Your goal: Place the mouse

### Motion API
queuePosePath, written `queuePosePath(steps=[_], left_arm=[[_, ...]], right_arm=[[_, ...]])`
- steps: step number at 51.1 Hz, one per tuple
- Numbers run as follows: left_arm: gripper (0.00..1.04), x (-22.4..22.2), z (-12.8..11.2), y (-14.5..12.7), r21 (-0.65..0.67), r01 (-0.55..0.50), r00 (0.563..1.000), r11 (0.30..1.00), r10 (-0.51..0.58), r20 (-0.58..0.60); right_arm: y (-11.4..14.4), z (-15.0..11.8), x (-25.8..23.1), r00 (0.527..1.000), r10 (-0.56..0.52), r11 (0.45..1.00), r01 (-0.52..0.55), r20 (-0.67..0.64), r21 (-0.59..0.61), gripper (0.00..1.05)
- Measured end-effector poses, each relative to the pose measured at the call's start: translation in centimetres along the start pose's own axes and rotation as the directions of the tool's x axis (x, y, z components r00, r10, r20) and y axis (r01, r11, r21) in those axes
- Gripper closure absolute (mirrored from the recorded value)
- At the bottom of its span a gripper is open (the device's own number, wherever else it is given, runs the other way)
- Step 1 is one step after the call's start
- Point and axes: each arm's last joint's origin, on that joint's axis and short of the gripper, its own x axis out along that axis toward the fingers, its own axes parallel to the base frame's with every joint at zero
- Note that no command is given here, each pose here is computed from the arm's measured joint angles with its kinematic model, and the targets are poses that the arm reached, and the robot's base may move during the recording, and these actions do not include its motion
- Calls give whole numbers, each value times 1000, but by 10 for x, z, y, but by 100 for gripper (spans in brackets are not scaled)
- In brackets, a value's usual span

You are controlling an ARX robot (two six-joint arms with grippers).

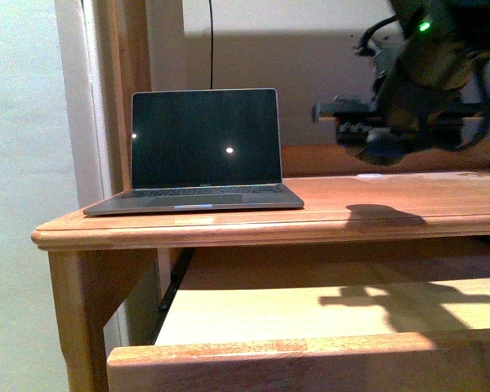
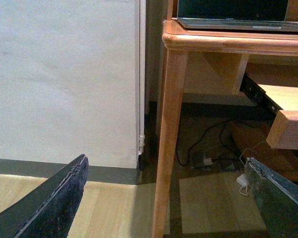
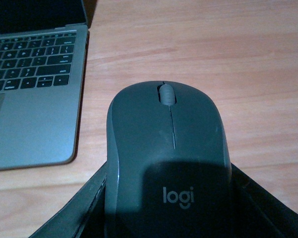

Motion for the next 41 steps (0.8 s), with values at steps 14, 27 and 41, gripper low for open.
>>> queuePosePath(steps=[14, 27, 41], left_arm=[[8, 0, 0, 0, 0, 0, 1000, 1000, 0, 0], [8, 0, 0, 0, 0, 0, 1000, 1000, 0, 0], [8, 0, 0, 0, 0, 0, 1000, 1000, 0, 0]], right_arm=[[31, -12, 72, 987, -145, 989, 143, -63, -37, 49], [31, -17, 86, 984, -163, 986, 160, -74, -37, 49], [26, -17, 92, 992, -123, 990, 123, -2, 61, 16]])
